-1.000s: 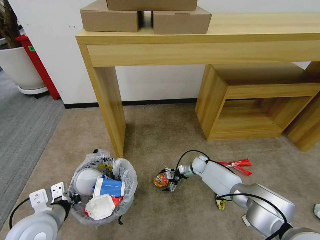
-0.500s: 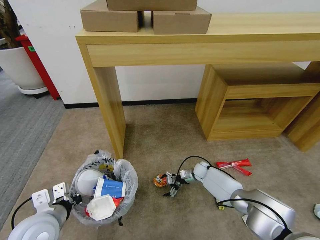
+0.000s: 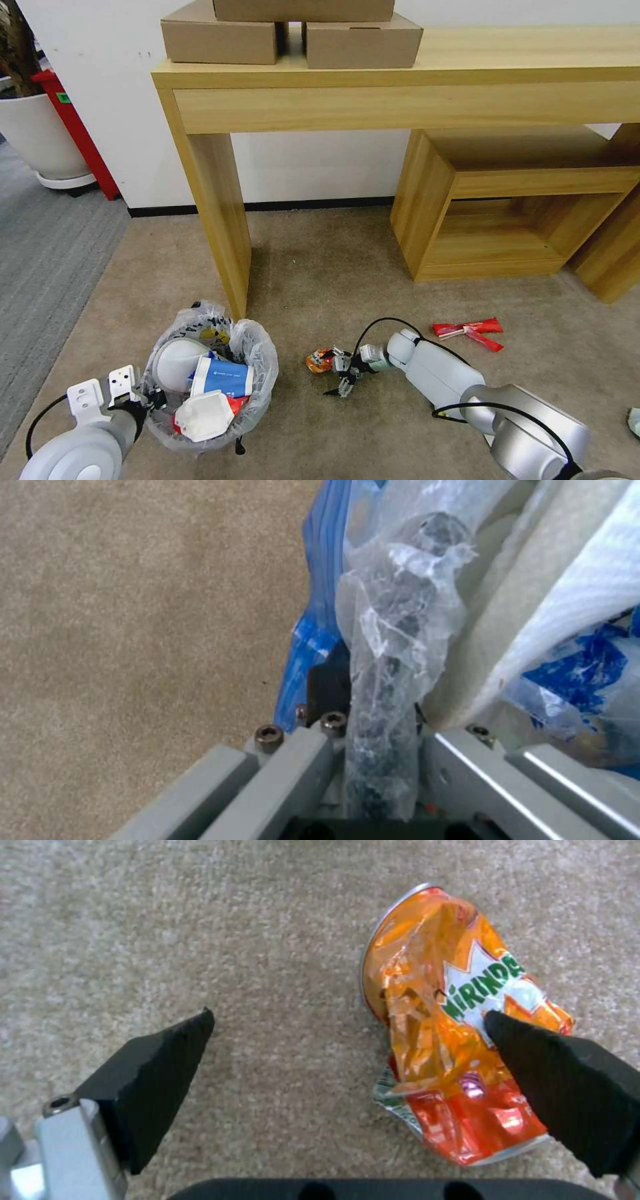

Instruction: Pick up the trash bin and place the garbage on the floor into it.

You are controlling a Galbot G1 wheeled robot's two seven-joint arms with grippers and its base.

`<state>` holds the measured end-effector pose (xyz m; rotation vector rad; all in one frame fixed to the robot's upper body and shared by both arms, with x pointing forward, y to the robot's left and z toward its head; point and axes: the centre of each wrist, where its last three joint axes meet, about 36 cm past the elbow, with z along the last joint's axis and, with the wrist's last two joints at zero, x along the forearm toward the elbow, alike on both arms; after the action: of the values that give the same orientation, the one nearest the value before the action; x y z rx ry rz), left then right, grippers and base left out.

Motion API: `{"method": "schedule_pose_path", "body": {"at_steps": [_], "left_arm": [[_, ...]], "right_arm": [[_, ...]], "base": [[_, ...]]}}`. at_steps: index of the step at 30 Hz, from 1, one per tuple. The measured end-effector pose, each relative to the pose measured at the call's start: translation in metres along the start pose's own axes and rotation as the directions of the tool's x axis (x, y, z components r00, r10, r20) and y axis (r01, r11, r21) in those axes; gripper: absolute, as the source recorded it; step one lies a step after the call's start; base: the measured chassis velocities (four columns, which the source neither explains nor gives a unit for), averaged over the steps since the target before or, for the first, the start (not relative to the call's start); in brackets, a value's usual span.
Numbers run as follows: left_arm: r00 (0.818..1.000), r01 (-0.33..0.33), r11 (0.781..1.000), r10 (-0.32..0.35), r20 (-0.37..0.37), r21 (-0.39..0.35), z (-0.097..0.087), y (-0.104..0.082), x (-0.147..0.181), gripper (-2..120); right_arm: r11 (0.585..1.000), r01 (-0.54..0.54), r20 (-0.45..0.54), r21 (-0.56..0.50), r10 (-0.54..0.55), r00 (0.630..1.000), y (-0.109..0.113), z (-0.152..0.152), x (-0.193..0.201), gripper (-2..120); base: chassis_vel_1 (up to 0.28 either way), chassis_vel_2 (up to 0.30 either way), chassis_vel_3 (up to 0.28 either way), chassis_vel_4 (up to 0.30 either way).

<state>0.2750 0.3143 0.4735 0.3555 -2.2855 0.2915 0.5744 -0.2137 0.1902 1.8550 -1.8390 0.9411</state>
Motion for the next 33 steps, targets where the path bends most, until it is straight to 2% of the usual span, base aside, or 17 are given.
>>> {"method": "schedule_pose_path", "body": {"at_steps": [15,33], "left_arm": [[1.000,-0.005,1.000,0.005,0.001,-0.010,0.001,-0.001,-0.004,0],[1.000,-0.015,1.000,0.015,-0.001,-0.018,0.005,-0.005,-0.009,0]], "right_arm": [[0.999,-0.053,-0.013,0.007,0.053,0.998,-0.008,0.003,0.013,100],[0.996,-0.085,0.002,-0.010,0.085,0.996,-0.004,0.010,0.023,99]], "base": [[0.000,0.000,0.000,0.000],[0.000,0.000,0.000,0.000]]}}
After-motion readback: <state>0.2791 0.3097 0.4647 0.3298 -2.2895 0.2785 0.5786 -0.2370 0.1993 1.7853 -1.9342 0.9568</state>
